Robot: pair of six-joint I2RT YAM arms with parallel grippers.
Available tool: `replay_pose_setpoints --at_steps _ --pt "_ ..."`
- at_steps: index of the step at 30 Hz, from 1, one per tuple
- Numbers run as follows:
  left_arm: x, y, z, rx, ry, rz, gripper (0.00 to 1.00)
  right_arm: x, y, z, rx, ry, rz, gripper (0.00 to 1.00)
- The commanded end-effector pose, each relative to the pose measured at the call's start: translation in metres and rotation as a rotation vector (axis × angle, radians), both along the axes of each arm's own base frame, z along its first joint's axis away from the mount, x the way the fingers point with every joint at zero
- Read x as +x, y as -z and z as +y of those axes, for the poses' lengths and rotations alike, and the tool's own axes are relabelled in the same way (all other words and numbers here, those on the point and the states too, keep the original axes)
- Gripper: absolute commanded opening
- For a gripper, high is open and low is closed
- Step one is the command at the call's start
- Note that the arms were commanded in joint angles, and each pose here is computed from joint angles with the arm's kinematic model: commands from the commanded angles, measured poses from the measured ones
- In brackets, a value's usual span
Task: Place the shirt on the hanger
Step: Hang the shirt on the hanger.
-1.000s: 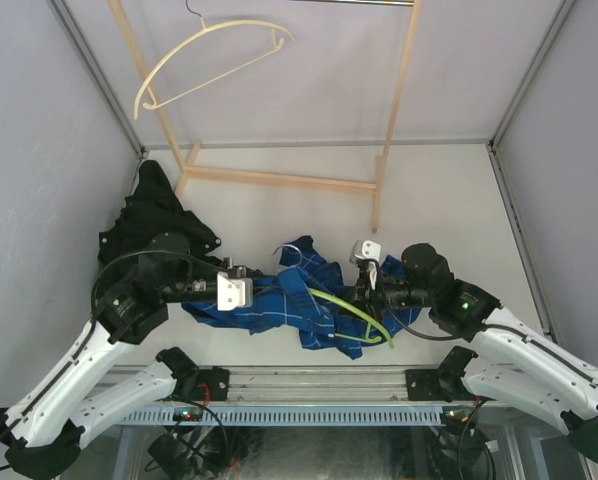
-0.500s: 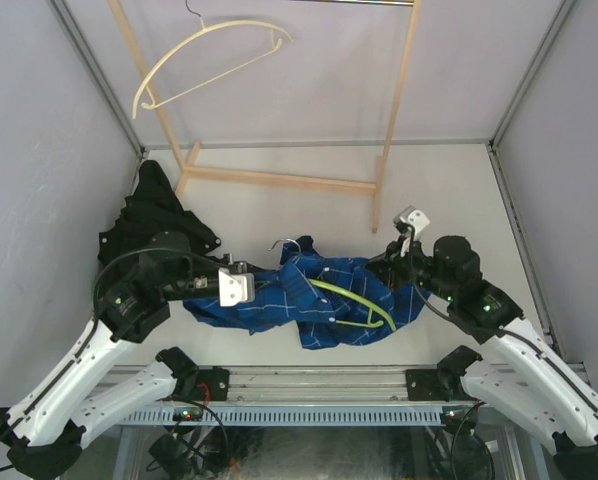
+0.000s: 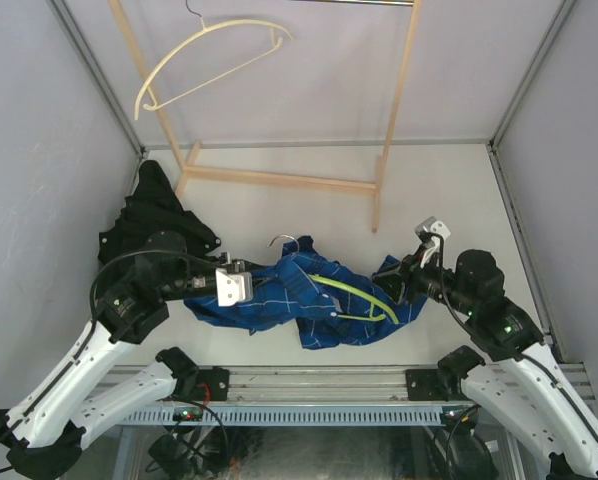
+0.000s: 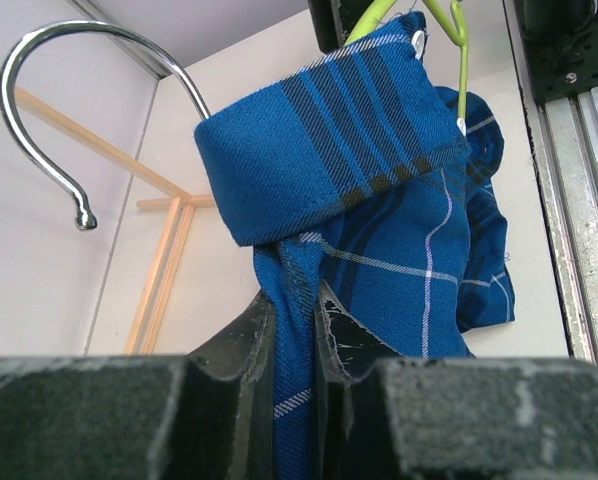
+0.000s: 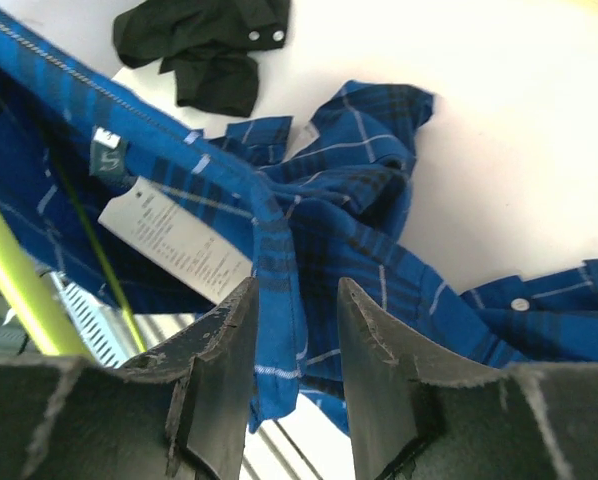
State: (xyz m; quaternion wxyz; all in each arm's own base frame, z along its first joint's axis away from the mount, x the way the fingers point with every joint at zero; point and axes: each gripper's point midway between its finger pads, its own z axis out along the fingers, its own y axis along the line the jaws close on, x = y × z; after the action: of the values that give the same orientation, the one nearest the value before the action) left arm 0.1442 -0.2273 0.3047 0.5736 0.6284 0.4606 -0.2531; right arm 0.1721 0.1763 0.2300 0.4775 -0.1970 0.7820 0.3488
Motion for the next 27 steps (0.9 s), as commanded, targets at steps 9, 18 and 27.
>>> replay_pose_setpoints --at_steps 9,18,27 --pt "0.001 -0.018 -0.003 -0.06 0.009 -0.057 0.0 -0.03 0.02 0.03 0.15 -0.176 0.194 0.41" --pt "0.0 -0.019 -0.004 -0.061 0.02 -0.053 0.0 -0.012 0.053 0.014 0.058 -0.008 0.289 0.49" --pt "0.0 -0.018 -0.004 -0.06 0.024 -0.052 0.0 -0.015 0.063 0.023 0.062 -0.068 0.355 0.49"
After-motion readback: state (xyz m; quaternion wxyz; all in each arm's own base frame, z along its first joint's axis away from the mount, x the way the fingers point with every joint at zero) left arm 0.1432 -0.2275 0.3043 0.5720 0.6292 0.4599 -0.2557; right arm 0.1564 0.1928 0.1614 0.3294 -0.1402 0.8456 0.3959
